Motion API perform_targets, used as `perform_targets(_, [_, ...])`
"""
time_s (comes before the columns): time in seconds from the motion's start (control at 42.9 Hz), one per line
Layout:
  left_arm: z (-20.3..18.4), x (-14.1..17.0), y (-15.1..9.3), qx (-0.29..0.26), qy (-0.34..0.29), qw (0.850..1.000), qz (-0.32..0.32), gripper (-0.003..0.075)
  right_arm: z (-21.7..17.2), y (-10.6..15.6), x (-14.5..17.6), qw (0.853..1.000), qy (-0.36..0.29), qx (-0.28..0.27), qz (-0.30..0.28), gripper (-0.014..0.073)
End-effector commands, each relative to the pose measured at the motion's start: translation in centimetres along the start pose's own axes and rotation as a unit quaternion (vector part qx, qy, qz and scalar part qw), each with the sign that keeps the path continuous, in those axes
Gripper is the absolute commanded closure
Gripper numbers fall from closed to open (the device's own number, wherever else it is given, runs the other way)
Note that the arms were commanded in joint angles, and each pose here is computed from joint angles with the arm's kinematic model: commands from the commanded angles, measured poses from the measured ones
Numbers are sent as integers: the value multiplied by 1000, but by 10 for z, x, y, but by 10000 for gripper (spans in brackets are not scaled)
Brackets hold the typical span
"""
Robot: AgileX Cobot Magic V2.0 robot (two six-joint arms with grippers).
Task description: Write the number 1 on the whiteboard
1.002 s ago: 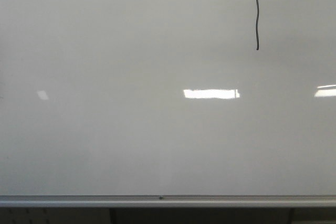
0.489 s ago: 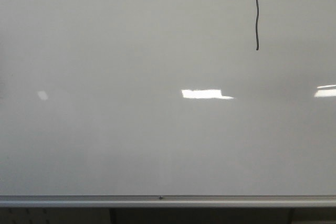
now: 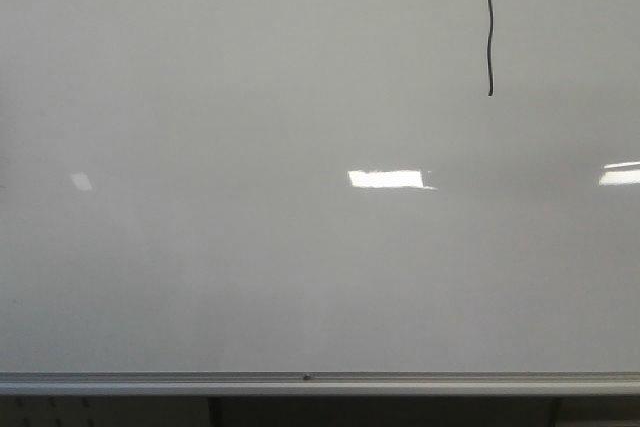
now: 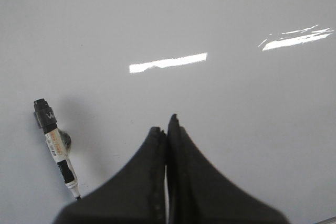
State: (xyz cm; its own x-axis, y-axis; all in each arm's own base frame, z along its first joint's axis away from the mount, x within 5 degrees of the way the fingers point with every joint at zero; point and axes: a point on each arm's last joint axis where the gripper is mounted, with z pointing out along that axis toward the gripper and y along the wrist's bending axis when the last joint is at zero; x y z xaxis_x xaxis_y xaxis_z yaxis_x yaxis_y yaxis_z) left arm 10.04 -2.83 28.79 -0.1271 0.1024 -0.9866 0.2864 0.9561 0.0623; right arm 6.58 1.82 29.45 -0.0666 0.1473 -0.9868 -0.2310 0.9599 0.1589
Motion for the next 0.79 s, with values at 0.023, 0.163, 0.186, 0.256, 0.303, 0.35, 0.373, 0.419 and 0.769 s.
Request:
perform_targets(0.023, [-2, -16, 3, -12, -51, 999, -5, 741, -1, 0, -14, 999, -42, 7, 6, 684])
perform_targets(0.163, [-2, -16, 3, -12, -51, 999, -5, 741, -1, 0, -14, 999, -42, 7, 6, 684])
perform_targets(0.186, [-2, -16, 3, -12, -51, 999, -5, 741, -1, 0, -14, 999, -42, 7, 6, 684])
perform_targets(0.256, [-2, -16, 3, -12, -51, 999, -5, 741, -1, 0, -14, 999, -42, 7, 6, 684])
perform_targets(0.303, [-2, -16, 3, -12, -51, 999, -5, 741, -1, 0, -14, 999, -42, 7, 6, 684])
perform_targets(0.35, [-2, -16, 3, -12, -51, 999, -5, 741, -1, 0, -14, 999, -42, 7, 6, 684])
perform_targets(0.373, [-2, -16, 3, -12, -51, 999, -5, 741, -1, 0, -14, 999, -42, 7, 6, 684])
perform_targets(0.419, [-2, -16, 3, -12, -51, 999, -5, 741, -1, 0, -14, 999, -42, 7, 6, 684])
perform_targets(0.769, [-15, -2, 3, -22, -65, 998, -1, 741, -1, 0, -14, 999, -42, 6, 6, 684])
